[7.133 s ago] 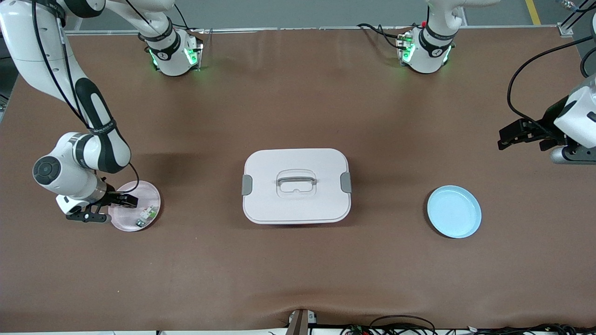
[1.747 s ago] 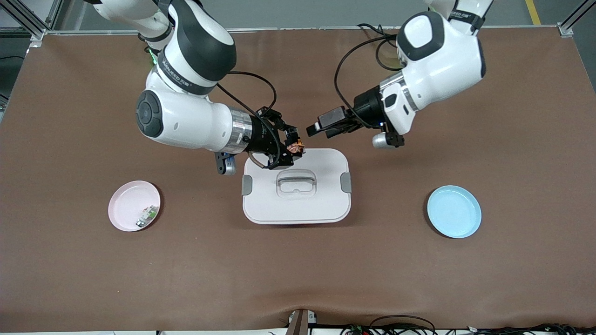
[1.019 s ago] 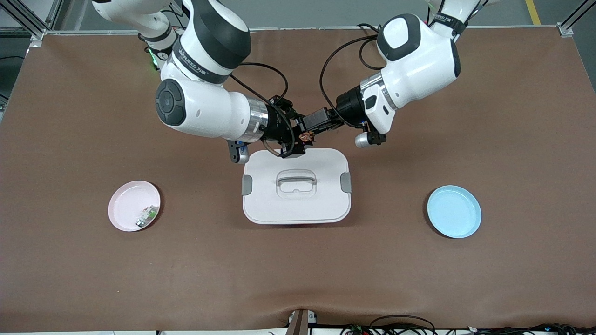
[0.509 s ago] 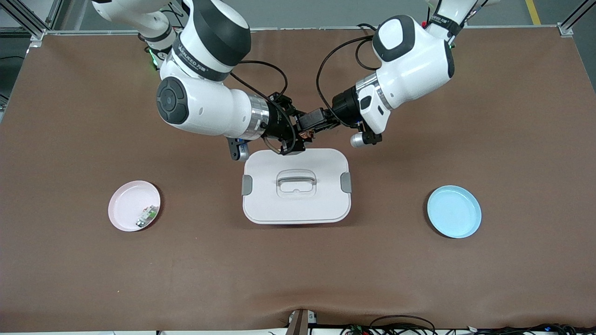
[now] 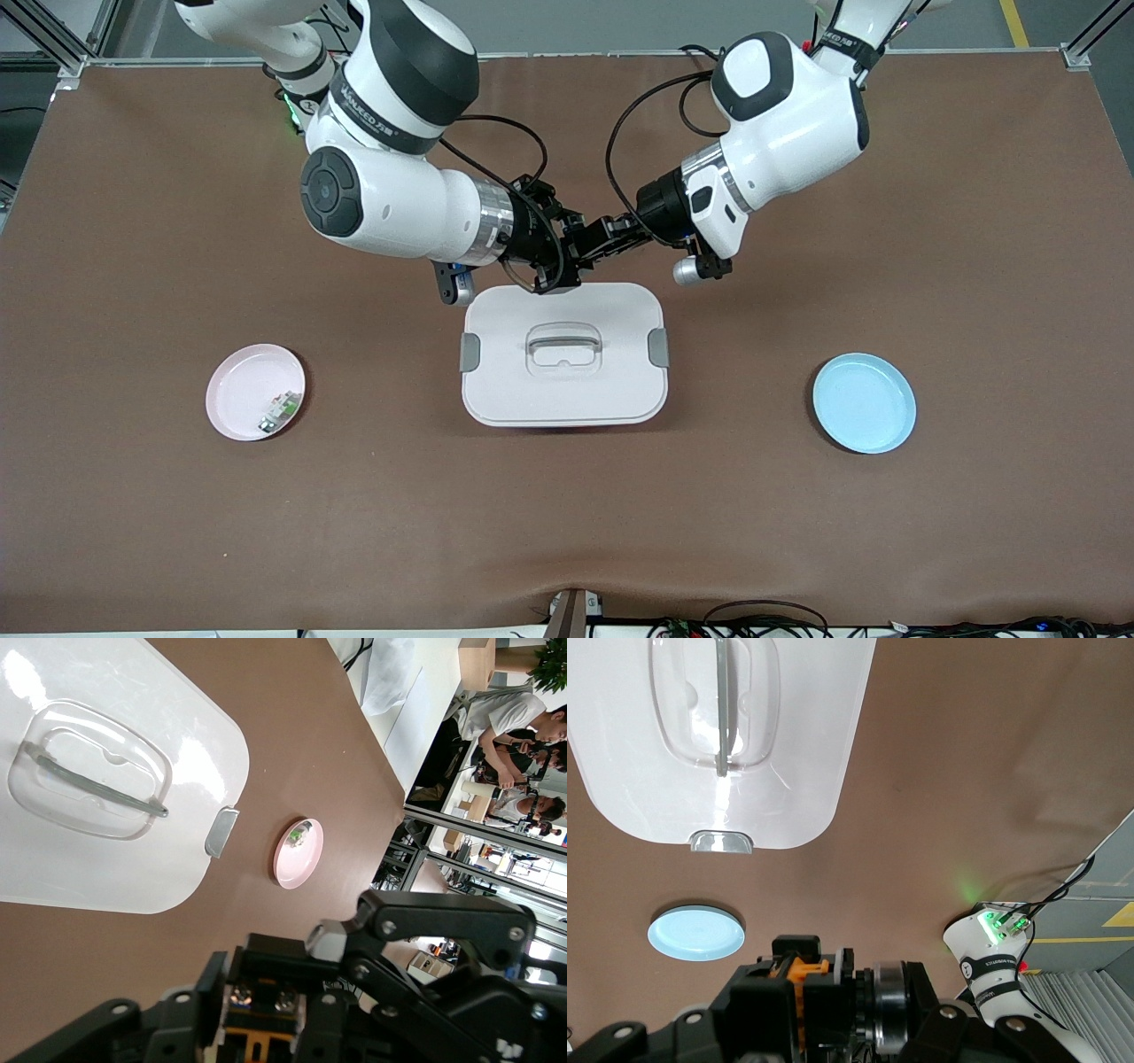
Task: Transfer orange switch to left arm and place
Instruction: 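Close the left gripper on the switch beside the right gripper, then open the right gripper and withdraw it while the left gripper holds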
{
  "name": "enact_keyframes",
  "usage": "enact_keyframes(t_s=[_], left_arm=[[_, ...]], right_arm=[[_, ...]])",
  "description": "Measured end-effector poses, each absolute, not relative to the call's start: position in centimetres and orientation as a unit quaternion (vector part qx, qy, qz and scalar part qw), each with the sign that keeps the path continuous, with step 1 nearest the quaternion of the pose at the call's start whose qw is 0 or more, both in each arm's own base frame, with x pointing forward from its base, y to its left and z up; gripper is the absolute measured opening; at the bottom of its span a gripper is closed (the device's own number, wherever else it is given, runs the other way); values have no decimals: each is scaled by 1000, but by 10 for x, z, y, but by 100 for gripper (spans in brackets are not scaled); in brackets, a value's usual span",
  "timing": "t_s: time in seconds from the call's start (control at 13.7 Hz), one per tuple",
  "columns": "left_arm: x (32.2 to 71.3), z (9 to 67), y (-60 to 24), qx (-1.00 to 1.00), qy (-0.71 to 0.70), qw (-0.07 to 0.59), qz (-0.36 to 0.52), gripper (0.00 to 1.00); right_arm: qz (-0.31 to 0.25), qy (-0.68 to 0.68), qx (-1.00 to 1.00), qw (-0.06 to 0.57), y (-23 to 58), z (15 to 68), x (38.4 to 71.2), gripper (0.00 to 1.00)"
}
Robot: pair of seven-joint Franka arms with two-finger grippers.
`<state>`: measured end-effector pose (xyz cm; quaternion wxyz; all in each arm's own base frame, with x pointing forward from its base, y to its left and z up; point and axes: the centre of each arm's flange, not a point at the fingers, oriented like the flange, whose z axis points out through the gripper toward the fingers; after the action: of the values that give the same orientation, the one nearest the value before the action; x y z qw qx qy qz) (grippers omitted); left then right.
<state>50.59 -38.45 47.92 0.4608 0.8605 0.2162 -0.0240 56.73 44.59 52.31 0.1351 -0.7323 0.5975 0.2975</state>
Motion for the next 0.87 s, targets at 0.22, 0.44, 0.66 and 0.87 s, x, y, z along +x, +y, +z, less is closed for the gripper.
enact_keyframes(t_s=[0.22,0.44,0.66,0.87], left_arm=[[505,479,-385,861,213,461,-23,35],[505,479,-385,861,213,461,-23,35],[506,479,-385,860,218,461,-25,35],[509,477,-382,857,228,461,-24,33]], right_arm=[[298,598,-732,133,445,523,567,73],[299,600,-731,132,445,523,567,73],[300,603,-728,130,446,523,567,78],[289,603,-733,128,446,523,567,100]])
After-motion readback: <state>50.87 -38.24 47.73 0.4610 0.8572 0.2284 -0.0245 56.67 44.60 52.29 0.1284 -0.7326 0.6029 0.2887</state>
